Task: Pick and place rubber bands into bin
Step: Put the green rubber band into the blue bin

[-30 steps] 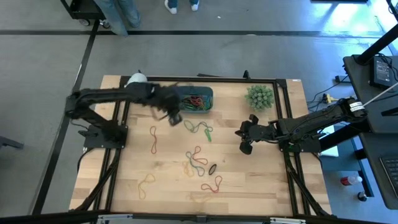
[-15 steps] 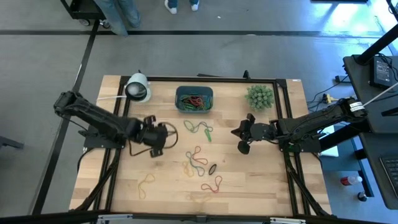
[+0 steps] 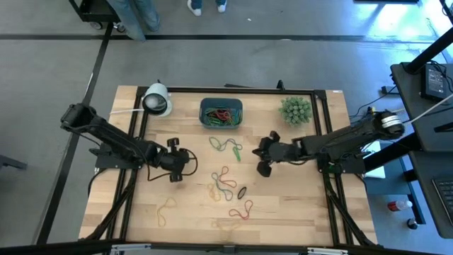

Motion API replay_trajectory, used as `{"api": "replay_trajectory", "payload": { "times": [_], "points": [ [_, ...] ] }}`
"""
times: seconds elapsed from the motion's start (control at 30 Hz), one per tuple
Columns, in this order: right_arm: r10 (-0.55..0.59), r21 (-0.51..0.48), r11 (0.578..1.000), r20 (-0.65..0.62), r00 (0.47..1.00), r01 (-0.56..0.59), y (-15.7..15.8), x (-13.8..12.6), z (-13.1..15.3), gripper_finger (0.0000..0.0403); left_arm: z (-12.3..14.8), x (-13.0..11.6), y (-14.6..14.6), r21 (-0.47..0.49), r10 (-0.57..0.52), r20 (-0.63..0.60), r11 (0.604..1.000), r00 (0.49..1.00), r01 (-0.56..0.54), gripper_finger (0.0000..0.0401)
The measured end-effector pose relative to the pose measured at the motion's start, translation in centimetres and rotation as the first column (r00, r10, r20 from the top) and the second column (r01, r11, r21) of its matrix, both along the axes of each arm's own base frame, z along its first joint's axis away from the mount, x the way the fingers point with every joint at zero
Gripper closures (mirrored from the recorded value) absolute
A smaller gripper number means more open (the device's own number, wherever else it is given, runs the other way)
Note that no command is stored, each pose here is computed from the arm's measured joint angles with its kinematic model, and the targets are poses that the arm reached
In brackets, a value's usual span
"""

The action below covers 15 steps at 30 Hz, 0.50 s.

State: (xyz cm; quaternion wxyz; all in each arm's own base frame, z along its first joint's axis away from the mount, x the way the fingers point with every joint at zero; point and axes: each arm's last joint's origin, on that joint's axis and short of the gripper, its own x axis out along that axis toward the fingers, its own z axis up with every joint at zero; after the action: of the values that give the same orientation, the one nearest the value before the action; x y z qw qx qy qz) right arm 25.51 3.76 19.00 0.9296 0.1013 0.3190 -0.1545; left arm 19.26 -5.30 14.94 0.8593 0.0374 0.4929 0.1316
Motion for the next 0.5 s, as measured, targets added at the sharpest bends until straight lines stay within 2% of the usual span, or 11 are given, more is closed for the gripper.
{"api": "replay_trajectory", "payload": {
  "times": [0.1, 0.23, 0.37, 0.5],
  "points": [
    [-0.023, 0.002, 1.000, -0.107, 0.994, 0.024, 0.3, 1.9, -0.3, 0.0399, 0.0, 0.8, 1.0, -0.009, -0.075, 0.050, 0.997, 0.996, 0.076, 0.0400],
    [-0.051, 0.002, 0.999, -0.208, 0.977, 0.052, 0.8, 4.1, -0.7, 0.0391, 0.3, 1.9, 2.4, -0.066, -0.183, 0.121, 0.979, 0.976, 0.192, 0.0400],
    [-0.081, 0.025, 0.996, -0.215, 0.973, 0.088, 1.2, 6.3, -1.1, 0.0379, 0.5, 2.3, 3.5, -0.128, -0.199, 0.158, 0.967, 0.967, 0.219, 0.0400],
    [-0.084, 0.017, 0.996, -0.251, 0.964, 0.091, 1.5, 7.9, -2.4, 0.0357, 0.6, 2.2, 3.8, -0.144, -0.180, 0.165, 0.968, 0.970, 0.204, 0.0400]
  ]
}}
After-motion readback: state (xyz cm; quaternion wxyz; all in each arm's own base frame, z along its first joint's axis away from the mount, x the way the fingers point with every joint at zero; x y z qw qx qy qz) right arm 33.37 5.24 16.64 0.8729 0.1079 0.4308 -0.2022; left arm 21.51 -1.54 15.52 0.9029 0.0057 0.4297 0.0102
